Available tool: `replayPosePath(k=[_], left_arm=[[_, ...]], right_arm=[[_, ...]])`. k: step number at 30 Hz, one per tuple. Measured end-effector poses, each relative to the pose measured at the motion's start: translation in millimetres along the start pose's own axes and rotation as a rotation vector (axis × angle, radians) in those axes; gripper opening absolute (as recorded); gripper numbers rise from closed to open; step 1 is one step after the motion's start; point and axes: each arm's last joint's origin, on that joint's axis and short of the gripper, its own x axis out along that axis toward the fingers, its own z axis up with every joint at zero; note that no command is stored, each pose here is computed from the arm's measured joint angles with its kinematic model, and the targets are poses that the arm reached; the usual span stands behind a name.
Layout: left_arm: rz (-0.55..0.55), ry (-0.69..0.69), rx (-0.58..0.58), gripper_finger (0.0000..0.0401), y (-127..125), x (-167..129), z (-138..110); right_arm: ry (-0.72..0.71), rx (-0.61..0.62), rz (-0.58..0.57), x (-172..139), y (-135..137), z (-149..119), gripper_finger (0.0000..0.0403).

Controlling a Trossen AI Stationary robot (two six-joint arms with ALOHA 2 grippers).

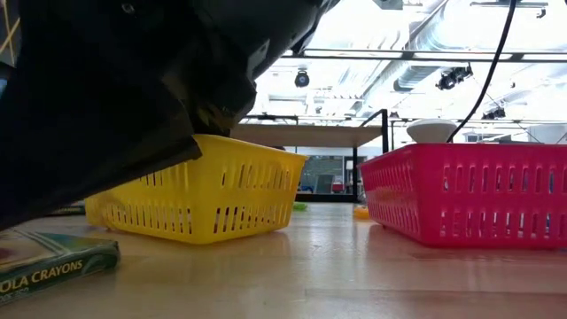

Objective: Pick & Place Office Desk Supplies
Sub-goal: Put the bottom crayon box into the red bin

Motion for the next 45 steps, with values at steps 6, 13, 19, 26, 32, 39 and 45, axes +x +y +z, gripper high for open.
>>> replayPosePath(k=[6,13,19,26,32,39,45], left_arm=[[-0.001,0.003,0.001,0.0163,-0.4,0.2,-0.5],[-0.004,0.005,0.001,0.0163,-0.6,0.4,-0.9],[-0.004,0.007,0.028,0.0163,0.0,1.2,-1.5],[-0.004,0.014,0.068,0.0163,2.4,3.3,-2.8],[0.005,0.021,0.067,0.0163,5.3,5.4,-4.0],[0.040,0.013,0.105,0.0163,8.8,6.7,-2.5],[0.114,0.032,0.096,0.0163,11.5,6.5,-1.6]], right_arm=[[0.020,0.007,-0.006,-0.2,-0.6,-1.8,0.0002],[0.066,0.036,-0.021,-2.2,-1.3,-4.9,0.0002],[0.067,0.037,-0.024,-2.0,-3.5,-4.4,0.0002],[0.060,0.037,-0.019,-1.8,-3.5,-3.7,0.0002],[0.059,0.037,-0.018,-1.7,-3.5,-3.7,0.0002],[0.055,0.044,-0.013,-1.6,-3.4,-3.2,0.0002],[0.055,0.046,-0.013,-1.6,-3.3,-3.4,0.0002]])
